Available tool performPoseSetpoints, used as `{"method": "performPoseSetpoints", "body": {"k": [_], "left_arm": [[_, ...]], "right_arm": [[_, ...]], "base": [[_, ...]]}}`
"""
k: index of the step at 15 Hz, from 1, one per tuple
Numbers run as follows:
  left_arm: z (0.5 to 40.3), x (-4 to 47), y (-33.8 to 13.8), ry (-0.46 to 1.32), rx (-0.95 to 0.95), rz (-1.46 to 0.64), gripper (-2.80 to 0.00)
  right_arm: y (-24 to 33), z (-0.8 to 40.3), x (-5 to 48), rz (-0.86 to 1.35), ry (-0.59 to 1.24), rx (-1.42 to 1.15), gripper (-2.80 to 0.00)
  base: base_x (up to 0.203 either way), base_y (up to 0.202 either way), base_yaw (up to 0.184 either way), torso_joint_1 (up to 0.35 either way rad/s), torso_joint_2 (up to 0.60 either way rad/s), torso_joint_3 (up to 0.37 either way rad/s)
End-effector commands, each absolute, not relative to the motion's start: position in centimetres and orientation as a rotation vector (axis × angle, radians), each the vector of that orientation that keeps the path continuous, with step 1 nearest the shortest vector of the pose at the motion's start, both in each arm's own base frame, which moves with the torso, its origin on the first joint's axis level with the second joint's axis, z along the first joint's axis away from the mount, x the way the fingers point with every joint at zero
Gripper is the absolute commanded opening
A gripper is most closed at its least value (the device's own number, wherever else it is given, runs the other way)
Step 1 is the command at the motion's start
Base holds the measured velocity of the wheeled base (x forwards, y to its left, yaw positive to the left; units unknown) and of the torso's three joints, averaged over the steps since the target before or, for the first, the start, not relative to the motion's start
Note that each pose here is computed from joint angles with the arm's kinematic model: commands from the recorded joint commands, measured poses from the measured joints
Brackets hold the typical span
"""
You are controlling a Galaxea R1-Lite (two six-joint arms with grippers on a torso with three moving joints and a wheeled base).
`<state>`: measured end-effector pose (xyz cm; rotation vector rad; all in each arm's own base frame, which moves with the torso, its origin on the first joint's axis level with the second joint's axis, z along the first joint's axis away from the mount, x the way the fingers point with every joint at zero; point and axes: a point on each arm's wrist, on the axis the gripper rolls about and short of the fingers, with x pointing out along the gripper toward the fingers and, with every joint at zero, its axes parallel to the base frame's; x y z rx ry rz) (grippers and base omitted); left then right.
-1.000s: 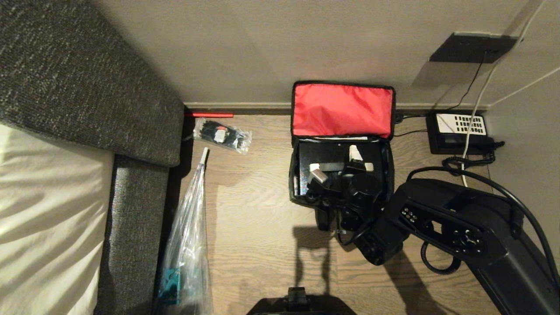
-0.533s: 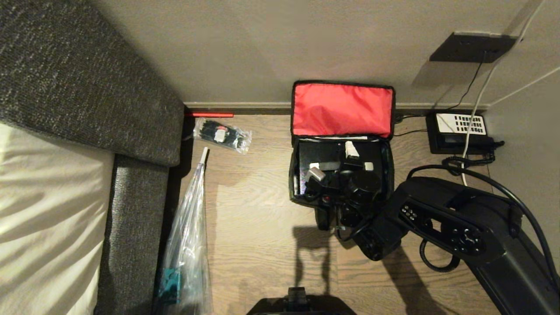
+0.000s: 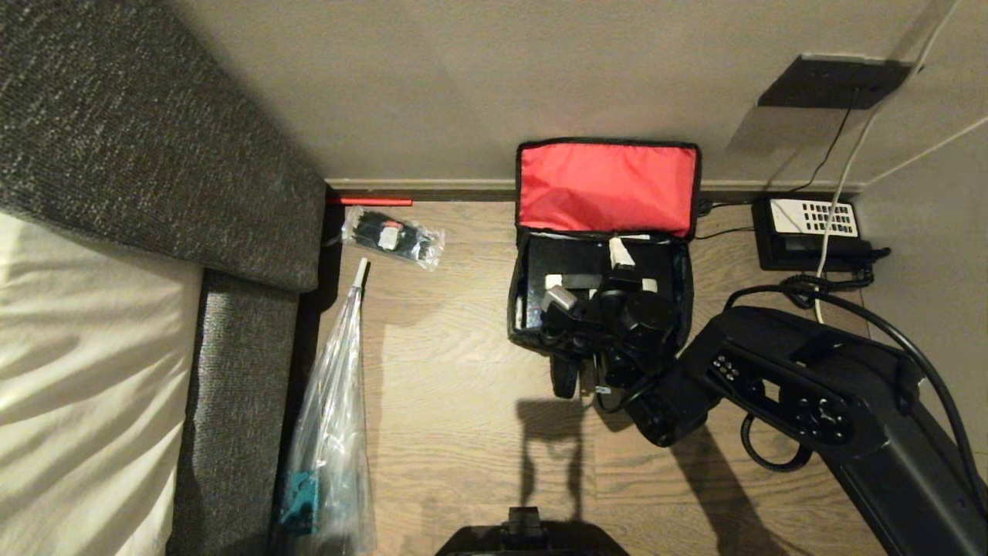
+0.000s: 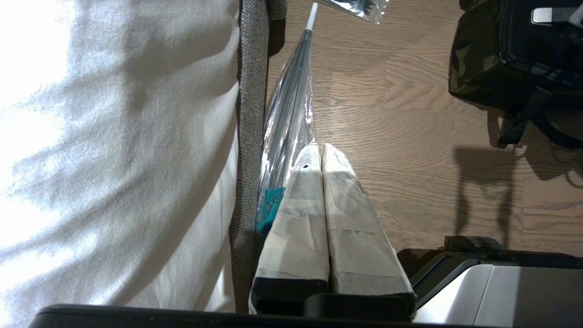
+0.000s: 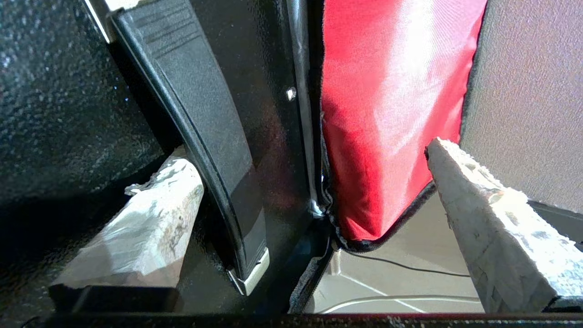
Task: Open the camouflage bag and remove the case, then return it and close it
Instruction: Grip the handle
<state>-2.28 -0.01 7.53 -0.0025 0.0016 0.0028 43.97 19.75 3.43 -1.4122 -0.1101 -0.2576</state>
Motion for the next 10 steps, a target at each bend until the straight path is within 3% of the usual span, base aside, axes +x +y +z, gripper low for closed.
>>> {"method": "performPoseSetpoints", "body": {"k": [1,5,6,10], "left_arm": [[7.5,-2.3,0.0,0.002,-0.003,0.003,-2.8],[7.5,-2.3,0.0,0.002,-0.003,0.003,-2.8],[7.5,-2.3,0.0,0.002,-0.003,0.003,-2.8],[7.5,-2.3,0.0,0.001,-0.003,0.003,-2.8]], "right_arm": [[19.7,3.6,44.0,-0.273,-0.108,-1.415,0.0],[19.7,3.4,43.8,-0.264,-0.099,-1.422,0.0],[19.7,3.0,43.9,-0.258,-0.091,-1.428,-2.8],[19.7,2.9,43.9,-0.254,-0.084,-1.418,-2.8]], "base": [[0.0,0.0,0.0,0.0,0.0,0.0],[0.0,0.0,0.0,0.0,0.0,0.0],[0.0,0.0,0.0,0.0,0.0,0.0],[0.0,0.0,0.0,0.0,0.0,0.0]]}}
